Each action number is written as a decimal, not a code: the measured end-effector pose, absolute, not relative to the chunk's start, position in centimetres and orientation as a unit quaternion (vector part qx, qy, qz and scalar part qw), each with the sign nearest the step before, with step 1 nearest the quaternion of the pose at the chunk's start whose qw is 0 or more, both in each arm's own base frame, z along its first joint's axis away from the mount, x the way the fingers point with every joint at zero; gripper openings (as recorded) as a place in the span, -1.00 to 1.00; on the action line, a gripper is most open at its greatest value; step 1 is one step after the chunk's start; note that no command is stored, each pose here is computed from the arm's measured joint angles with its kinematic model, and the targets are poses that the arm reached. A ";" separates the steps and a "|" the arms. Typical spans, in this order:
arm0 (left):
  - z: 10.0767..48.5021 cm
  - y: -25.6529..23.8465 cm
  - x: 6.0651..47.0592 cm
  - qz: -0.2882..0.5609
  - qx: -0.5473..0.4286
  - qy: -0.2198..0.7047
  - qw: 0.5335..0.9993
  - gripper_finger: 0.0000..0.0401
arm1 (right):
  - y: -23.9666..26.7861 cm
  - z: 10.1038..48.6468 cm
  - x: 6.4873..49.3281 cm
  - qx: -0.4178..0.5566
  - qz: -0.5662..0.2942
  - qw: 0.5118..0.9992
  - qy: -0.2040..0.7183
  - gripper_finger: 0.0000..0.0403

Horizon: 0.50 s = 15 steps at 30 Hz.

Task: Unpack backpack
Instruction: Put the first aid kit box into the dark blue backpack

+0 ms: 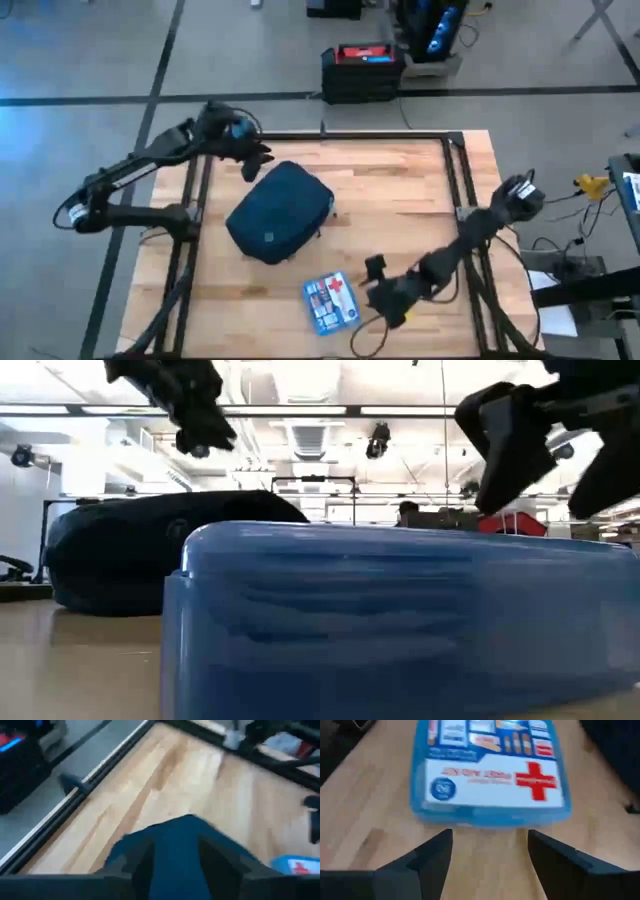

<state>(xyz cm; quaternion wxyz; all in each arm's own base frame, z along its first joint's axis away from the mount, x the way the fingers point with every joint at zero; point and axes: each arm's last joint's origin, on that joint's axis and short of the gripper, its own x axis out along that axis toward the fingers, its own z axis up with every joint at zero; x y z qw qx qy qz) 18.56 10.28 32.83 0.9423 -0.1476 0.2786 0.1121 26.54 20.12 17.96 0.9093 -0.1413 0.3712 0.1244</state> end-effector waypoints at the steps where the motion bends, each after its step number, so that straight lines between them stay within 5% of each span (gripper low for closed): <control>1: 32.4 9.3 19.1 0.089 -0.146 0.279 0.945 -0.24 | 20.7 17.9 26.6 -0.145 0.123 0.910 0.369 0.16; 9: 28.9 -0.3 23.3 -0.037 -0.079 0.266 0.960 -0.33 | 26.1 18.2 25.8 -0.212 0.082 0.919 0.323 0.18; 15: 26.4 -5.3 25.2 -0.040 -0.065 0.267 0.961 -0.46 | 30.1 17.1 25.4 -0.265 0.050 0.917 0.293 0.30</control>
